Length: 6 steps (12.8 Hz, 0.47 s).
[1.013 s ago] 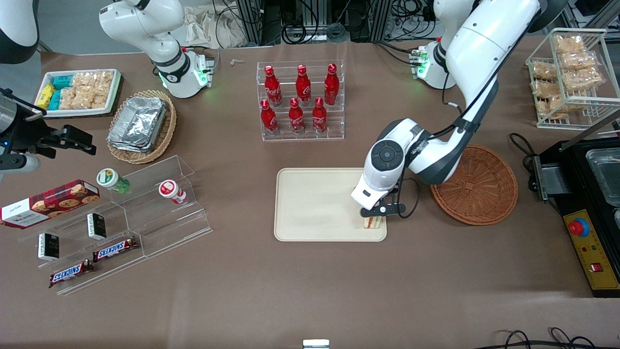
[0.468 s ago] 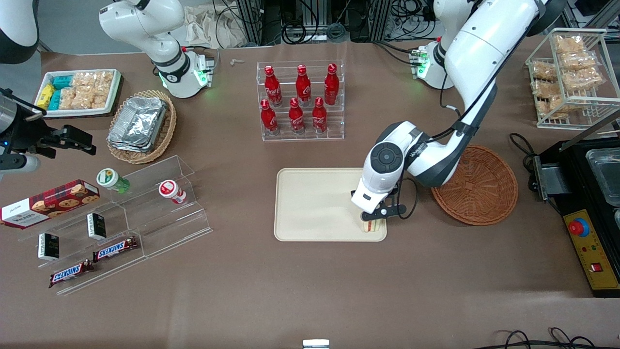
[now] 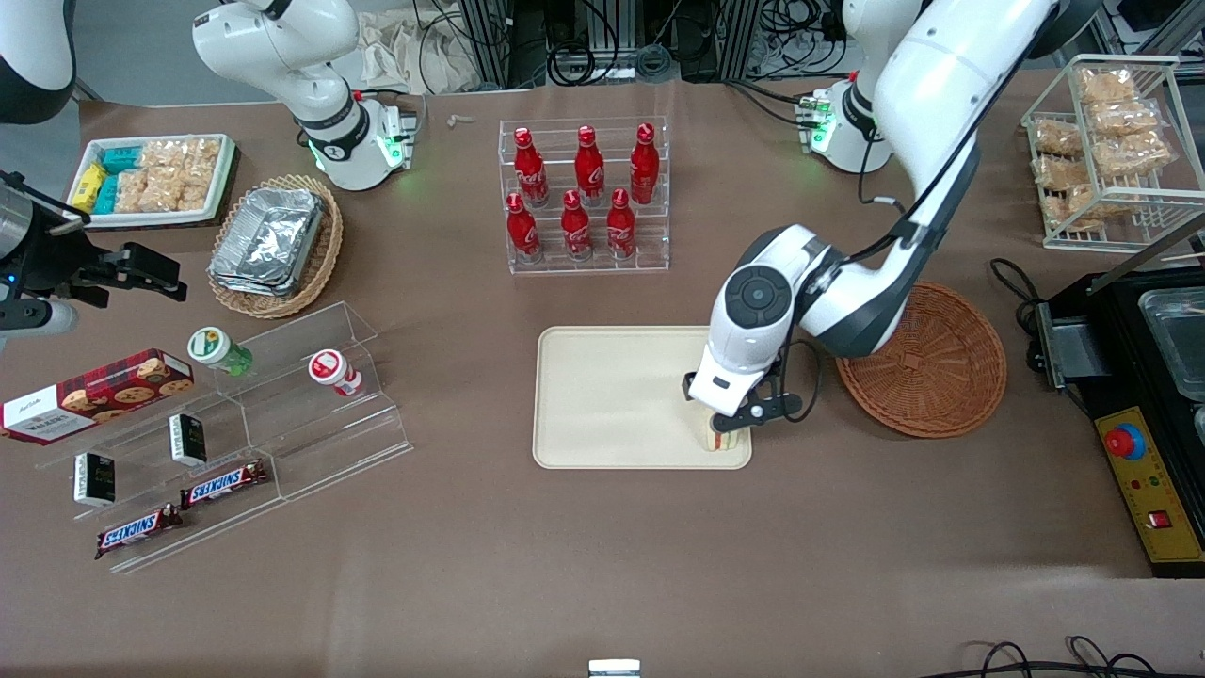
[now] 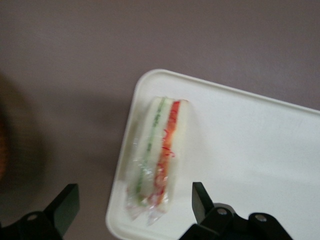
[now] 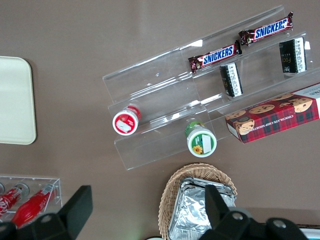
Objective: Place sandwich from basket to tray
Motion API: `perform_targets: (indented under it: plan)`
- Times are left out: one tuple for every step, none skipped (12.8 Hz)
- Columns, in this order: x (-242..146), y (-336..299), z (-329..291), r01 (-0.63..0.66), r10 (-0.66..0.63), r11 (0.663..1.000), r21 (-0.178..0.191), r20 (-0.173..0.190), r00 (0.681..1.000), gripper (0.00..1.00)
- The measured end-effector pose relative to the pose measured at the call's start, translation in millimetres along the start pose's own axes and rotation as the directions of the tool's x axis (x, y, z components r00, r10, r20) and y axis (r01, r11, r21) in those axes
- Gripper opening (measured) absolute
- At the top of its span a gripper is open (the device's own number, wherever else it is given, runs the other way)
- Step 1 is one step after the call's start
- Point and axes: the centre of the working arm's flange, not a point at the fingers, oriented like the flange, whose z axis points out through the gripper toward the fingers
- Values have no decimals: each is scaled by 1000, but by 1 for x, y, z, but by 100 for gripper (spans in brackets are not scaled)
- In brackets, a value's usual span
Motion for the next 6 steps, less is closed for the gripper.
perform_targets:
  plan:
    - [5, -11, -31, 10, -10, 1000, 7, -22, 1000, 100]
    - [9, -24, -62, 5, -5, 1000, -4, -36, 999, 100]
    - [14, -43, -91, -14, 14, 1000, -13, -34, 999, 100]
    - [20, -68, -118, -43, 42, 999, -15, -20, 999, 100]
    - [25, -98, -144, -88, 88, 996, -15, -6, 996, 100]
    - [29, -130, -168, -142, 142, 990, -5, 3, 990, 100]
